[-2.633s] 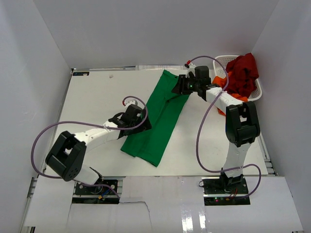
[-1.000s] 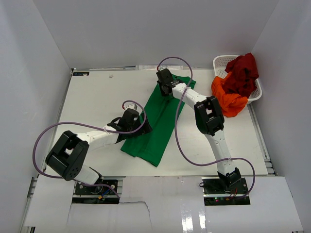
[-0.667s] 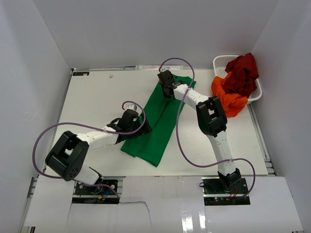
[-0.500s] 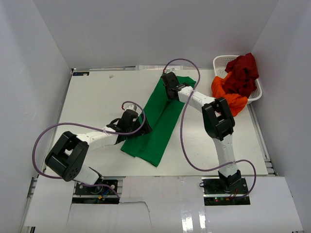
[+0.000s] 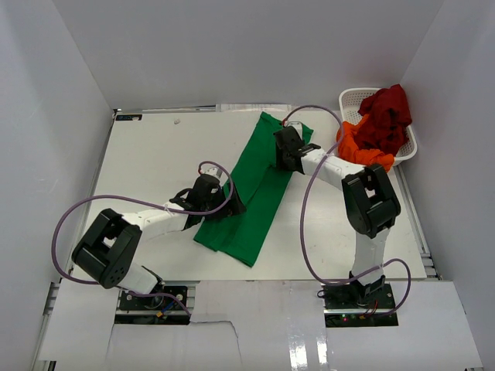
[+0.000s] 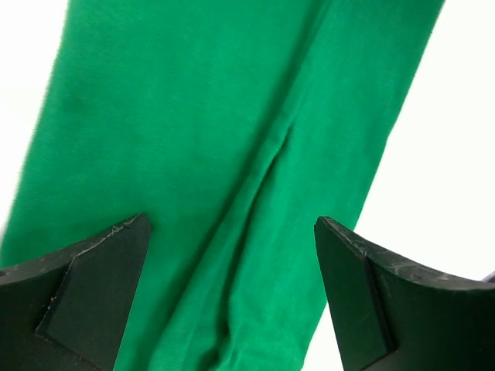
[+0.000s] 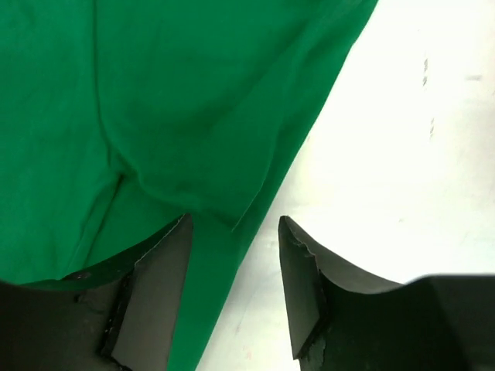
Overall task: Fold and stack the t-shirts
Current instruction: Rotate the tshirt 90 degrees
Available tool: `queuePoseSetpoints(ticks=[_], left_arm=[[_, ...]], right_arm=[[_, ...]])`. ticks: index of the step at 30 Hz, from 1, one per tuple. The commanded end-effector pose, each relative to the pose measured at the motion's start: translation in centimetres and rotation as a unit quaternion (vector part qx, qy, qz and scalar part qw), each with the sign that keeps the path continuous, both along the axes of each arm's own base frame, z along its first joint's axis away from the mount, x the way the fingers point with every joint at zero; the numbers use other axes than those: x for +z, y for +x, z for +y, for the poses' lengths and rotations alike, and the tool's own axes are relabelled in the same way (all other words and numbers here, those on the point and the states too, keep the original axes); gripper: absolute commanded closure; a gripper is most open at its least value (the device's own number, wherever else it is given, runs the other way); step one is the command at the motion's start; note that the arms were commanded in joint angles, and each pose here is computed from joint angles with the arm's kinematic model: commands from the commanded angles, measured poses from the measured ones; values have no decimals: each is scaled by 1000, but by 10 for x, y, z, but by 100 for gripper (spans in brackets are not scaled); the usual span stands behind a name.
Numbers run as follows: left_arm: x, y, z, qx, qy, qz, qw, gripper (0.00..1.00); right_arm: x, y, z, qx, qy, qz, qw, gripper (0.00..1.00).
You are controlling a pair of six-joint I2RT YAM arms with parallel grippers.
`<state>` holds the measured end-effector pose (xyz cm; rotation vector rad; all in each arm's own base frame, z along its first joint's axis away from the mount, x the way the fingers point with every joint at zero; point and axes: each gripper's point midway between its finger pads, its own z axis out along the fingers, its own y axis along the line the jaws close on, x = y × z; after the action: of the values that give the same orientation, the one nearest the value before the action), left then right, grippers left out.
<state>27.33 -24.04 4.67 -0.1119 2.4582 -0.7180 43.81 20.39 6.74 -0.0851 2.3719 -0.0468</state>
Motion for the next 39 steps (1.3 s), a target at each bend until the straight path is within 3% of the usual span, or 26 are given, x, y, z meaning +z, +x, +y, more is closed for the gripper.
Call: queuePoseSetpoints(ticks=[1,6,11,28,34,39], left_arm=[[6,-3,-8,-25,-19,-5,1000,2],[10,-11,-25,-61,-50,21,997,2],[11,-26,-33,-80,-82,51,992,2],[67,-75,-43,-112,-181,93,973,2],[35,-102,-41,-114,-172,146,967,2],[55,-93,-30,-97,-155,88,979,2]], right_arm=[[45,-10,15,0,70,-30,997,45],[55,-39,47,67,150,2,986,54],[49,-68,56,84,181,13,980,57],[-13,-126,44,95,202,90,971,61],[-2,-146,40,103,234,81,963,61],[14,-156,31,109,234,60,964,61]])
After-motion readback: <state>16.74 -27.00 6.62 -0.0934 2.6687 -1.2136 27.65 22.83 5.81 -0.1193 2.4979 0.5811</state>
